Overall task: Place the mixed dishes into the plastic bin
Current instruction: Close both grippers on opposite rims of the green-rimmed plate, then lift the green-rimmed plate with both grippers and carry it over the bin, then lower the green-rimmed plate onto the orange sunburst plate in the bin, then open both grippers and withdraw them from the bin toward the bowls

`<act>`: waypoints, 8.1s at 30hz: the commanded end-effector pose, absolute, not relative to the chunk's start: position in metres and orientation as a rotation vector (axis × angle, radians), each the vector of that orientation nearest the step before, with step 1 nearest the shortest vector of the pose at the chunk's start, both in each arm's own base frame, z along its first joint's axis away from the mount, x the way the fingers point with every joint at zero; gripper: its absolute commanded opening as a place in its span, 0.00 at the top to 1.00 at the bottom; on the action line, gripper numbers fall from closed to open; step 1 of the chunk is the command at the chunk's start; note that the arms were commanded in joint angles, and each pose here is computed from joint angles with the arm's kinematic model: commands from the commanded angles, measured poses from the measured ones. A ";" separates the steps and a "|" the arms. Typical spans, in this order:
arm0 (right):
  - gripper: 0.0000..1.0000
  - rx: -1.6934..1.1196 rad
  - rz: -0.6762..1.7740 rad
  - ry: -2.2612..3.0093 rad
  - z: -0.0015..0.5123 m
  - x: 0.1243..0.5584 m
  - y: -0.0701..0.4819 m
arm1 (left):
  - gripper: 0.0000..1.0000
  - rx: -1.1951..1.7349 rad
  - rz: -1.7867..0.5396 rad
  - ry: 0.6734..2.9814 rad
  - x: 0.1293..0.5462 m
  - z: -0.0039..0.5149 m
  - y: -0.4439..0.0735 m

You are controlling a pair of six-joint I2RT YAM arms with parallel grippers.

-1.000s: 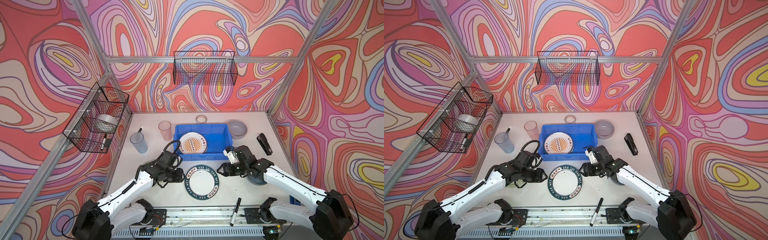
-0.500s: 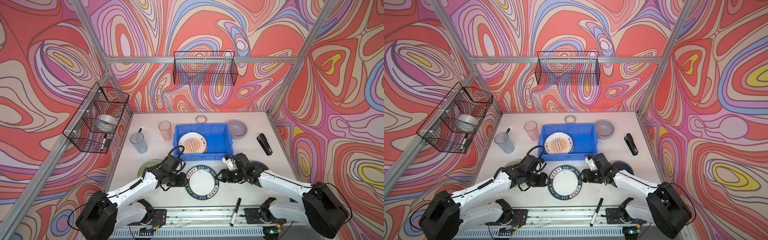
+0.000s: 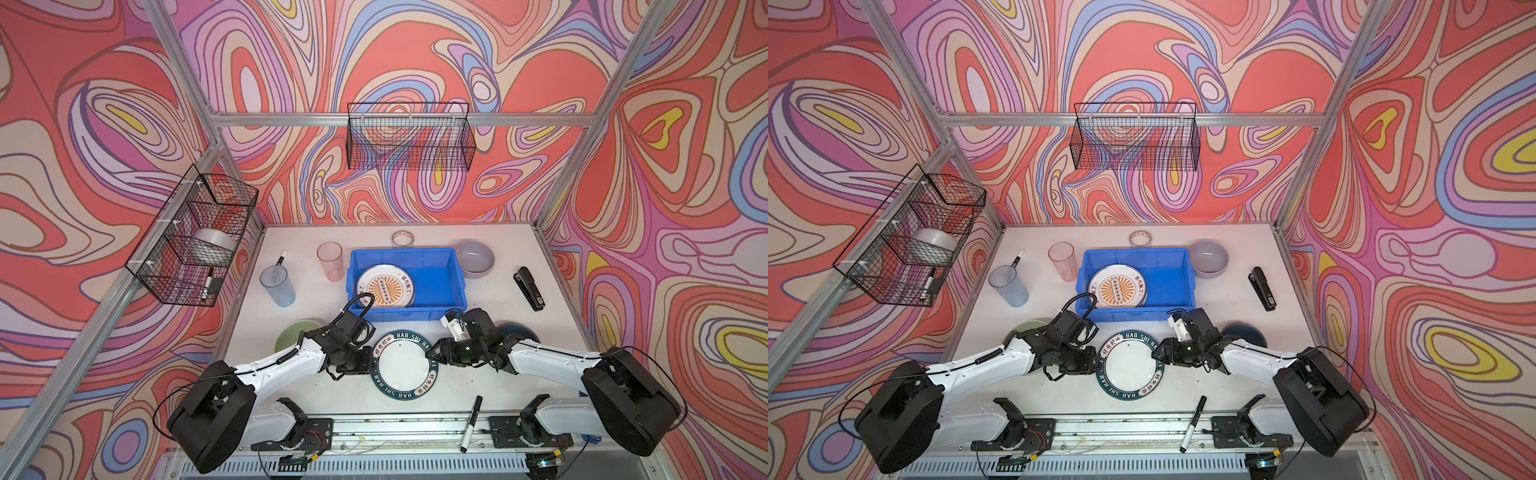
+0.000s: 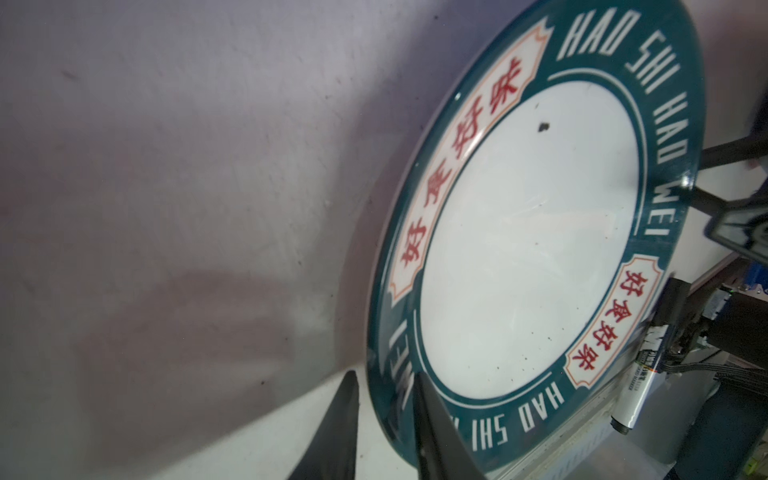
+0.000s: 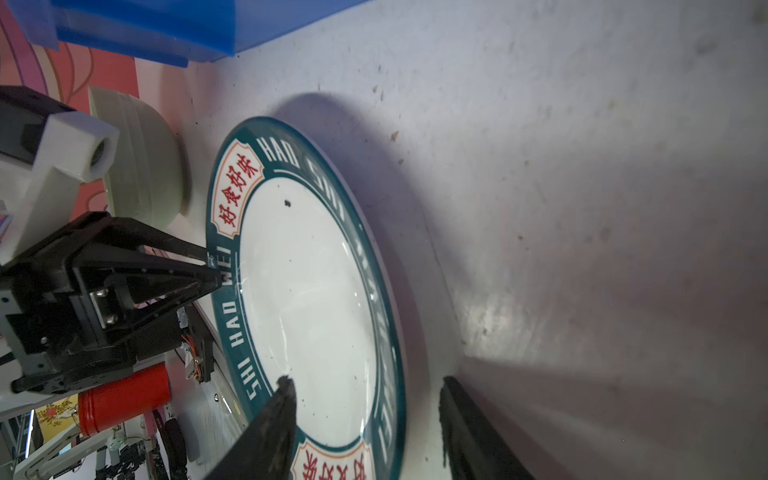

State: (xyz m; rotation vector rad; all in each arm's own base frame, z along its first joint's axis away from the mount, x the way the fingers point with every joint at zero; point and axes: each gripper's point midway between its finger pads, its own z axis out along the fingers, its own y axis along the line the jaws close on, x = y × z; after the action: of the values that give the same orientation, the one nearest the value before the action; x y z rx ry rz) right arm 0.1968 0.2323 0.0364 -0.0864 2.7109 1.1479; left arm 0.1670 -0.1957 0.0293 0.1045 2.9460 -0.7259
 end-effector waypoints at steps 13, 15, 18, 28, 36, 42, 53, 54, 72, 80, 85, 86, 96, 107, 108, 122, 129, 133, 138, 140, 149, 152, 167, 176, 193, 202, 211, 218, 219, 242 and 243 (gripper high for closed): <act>0.52 -0.100 1.224 2.678 0.037 0.204 0.252 | 0.86 0.012 -0.587 2.992 0.162 -0.001 -0.177; 0.56 -0.102 1.229 2.678 0.039 0.204 0.253 | 0.86 0.003 -0.582 2.995 0.161 -0.002 -0.176; 0.60 -0.105 1.232 2.681 0.039 0.203 0.255 | 0.86 -0.006 -0.575 2.991 0.160 -0.003 -0.174; 0.69 -0.112 1.247 2.677 0.044 0.203 0.258 | 0.87 -0.035 -0.561 3.006 0.156 -0.013 -0.170; 0.81 -0.126 1.220 2.684 0.052 0.204 0.256 | 0.86 -0.029 -0.637 2.994 0.157 -0.008 -0.180; 0.88 -0.148 1.170 2.693 0.060 0.204 0.252 | 0.78 -0.010 -0.702 2.918 0.168 0.020 -0.189; 0.96 -0.165 1.166 2.650 0.091 0.204 0.249 | 0.60 0.034 -0.638 2.820 0.183 0.074 -0.183; 0.96 -0.170 1.166 2.647 0.094 0.204 0.249 | 0.59 0.031 -0.618 2.812 0.185 0.079 -0.180; 1.00 -0.243 0.965 2.481 0.203 0.246 0.244 | 0.44 -0.035 -0.322 2.641 0.268 0.177 -0.119; 1.00 -0.201 0.908 2.410 0.236 0.304 0.250 | 0.51 -0.049 -0.326 2.622 0.309 0.167 -0.127; 1.00 -0.154 0.827 2.376 0.245 0.339 0.246 | 0.55 -0.028 -0.283 2.667 0.328 0.145 -0.129; 1.00 -0.148 0.820 2.369 0.246 0.344 0.246 | 0.55 -0.028 -0.290 2.662 0.331 0.143 -0.131; 1.00 -0.010 0.755 2.325 0.232 0.400 0.230 | 0.59 -0.036 -0.296 2.698 0.344 0.122 -0.136; 1.00 -0.011 0.780 2.346 0.194 0.429 0.242 | 0.74 -0.056 -0.284 2.752 0.352 0.104 -0.137; 1.00 -0.010 0.783 2.354 0.189 0.430 0.243 | 0.76 -0.061 -0.285 2.755 0.351 0.104 -0.137; 1.00 -0.016 0.908 2.400 0.144 0.444 0.268 | 0.78 -0.091 -0.301 2.752 0.348 0.102 -0.136; 1.00 -0.009 0.960 2.446 0.126 0.440 0.275 | 0.78 -0.083 -0.317 2.749 0.346 0.104 -0.138; 1.00 -0.007 0.983 2.468 0.117 0.437 0.277 | 0.79 -0.082 -0.323 2.747 0.346 0.105 -0.138; 0.91 -0.030 0.943 2.504 0.108 0.435 0.275 | 0.79 -0.086 -0.329 2.746 0.346 0.105 -0.139; 0.84 -0.039 0.912 2.522 0.104 0.436 0.272 | 0.78 -0.091 -0.341 2.741 0.345 0.105 -0.140; 0.64 -0.049 0.766 2.606 0.090 0.435 0.259 | 0.78 -0.090 -0.355 2.744 0.345 0.104 -0.141; 0.63 -0.051 0.751 2.624 0.087 0.436 0.258 | 0.78 -0.081 -0.370 2.743 0.344 0.106 -0.144; 0.54 -0.097 0.697 2.696 0.070 0.433 0.268 | 0.78 -0.066 -0.380 2.736 0.344 0.111 -0.144; 0.50 -0.177 0.583 2.744 0.064 0.427 0.278 | 0.78 -0.054 -0.368 2.738 0.344 0.111 -0.143; 0.40 -0.204 0.441 2.766 0.067 0.428 0.265 | 0.78 -0.044 -0.357 2.735 0.345 0.114 -0.142; 0.39 -0.246 0.492 2.793 0.055 0.421 0.284 | 0.78 -0.024 -0.366 2.736 0.345 0.118 -0.143; 0.40 -0.294 0.564 2.769 0.062 0.415 0.304 | 0.79 -0.006 -0.376 2.734 0.346 0.118 -0.145; 0.41 -0.300 0.559 2.770 0.064 0.413 0.305 | 0.79 0.002 -0.375 2.739 0.345 0.118 -0.145; 0.40 -0.294 0.534 2.775 0.063 0.413 0.302 | 0.78 -0.002 -0.372 2.741 0.345 0.118 -0.145; 0.35 -0.267 0.606 2.565 0.168 0.370 0.246 | 0.46 -0.207 -0.204 2.723 0.288 0.160 -0.089; 0.35 -0.266 0.615 2.553 0.172 0.366 0.244 | 0.45 -0.220 -0.204 2.728 0.282 0.159 -0.087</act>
State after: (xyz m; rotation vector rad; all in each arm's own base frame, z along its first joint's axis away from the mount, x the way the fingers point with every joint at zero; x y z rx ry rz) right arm 0.3769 0.2429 0.1603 -0.2371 2.5953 0.5665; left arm 0.3087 -0.1035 0.1683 -0.1504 2.6603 -0.2753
